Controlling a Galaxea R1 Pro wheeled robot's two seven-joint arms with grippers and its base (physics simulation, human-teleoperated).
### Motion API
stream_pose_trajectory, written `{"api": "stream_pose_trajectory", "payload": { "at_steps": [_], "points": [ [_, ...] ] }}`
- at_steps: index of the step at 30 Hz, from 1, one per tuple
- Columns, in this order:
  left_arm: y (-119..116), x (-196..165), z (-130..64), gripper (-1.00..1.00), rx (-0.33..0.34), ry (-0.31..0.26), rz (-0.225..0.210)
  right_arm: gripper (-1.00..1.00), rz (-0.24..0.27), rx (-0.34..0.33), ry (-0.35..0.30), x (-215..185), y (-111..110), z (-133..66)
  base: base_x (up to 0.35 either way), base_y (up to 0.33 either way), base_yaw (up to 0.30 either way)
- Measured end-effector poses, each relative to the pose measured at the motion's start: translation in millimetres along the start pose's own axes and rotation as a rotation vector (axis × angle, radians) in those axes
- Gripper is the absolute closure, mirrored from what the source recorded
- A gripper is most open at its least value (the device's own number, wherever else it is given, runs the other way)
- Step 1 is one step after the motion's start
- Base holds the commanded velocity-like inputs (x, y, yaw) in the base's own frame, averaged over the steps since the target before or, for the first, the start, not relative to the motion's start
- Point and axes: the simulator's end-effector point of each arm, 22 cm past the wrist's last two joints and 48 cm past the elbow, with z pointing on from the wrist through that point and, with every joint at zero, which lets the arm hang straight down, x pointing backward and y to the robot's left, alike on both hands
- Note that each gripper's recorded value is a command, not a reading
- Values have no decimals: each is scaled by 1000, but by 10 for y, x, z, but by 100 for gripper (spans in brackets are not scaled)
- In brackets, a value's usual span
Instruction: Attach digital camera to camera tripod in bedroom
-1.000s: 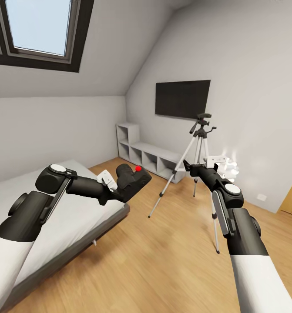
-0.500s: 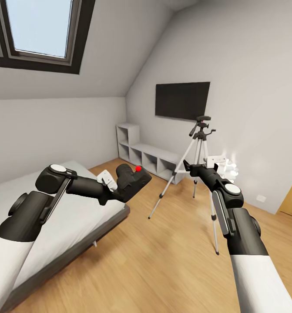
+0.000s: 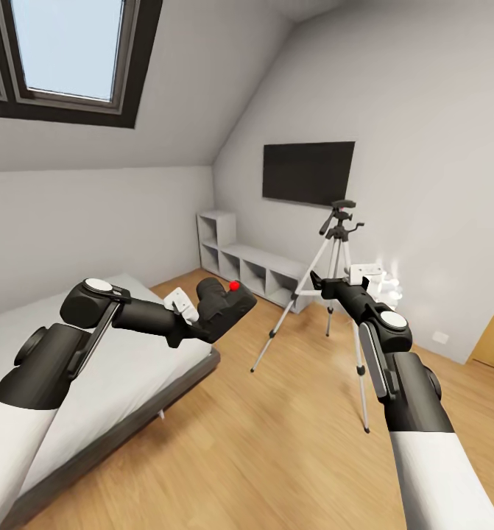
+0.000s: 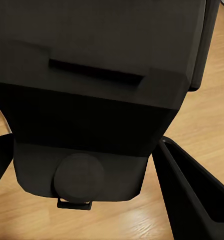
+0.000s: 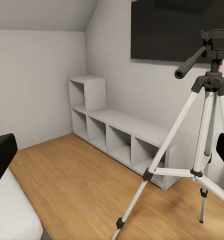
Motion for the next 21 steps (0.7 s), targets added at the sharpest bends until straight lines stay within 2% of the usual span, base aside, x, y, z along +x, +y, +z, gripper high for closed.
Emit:
{"api": "stream_pose_trajectory", "payload": {
  "at_steps": [21],
  "points": [
    [-45,-204,-157,100,2,0,0,-100,0,0,1,-257,9,-22,0,0,0]
  ]
}}
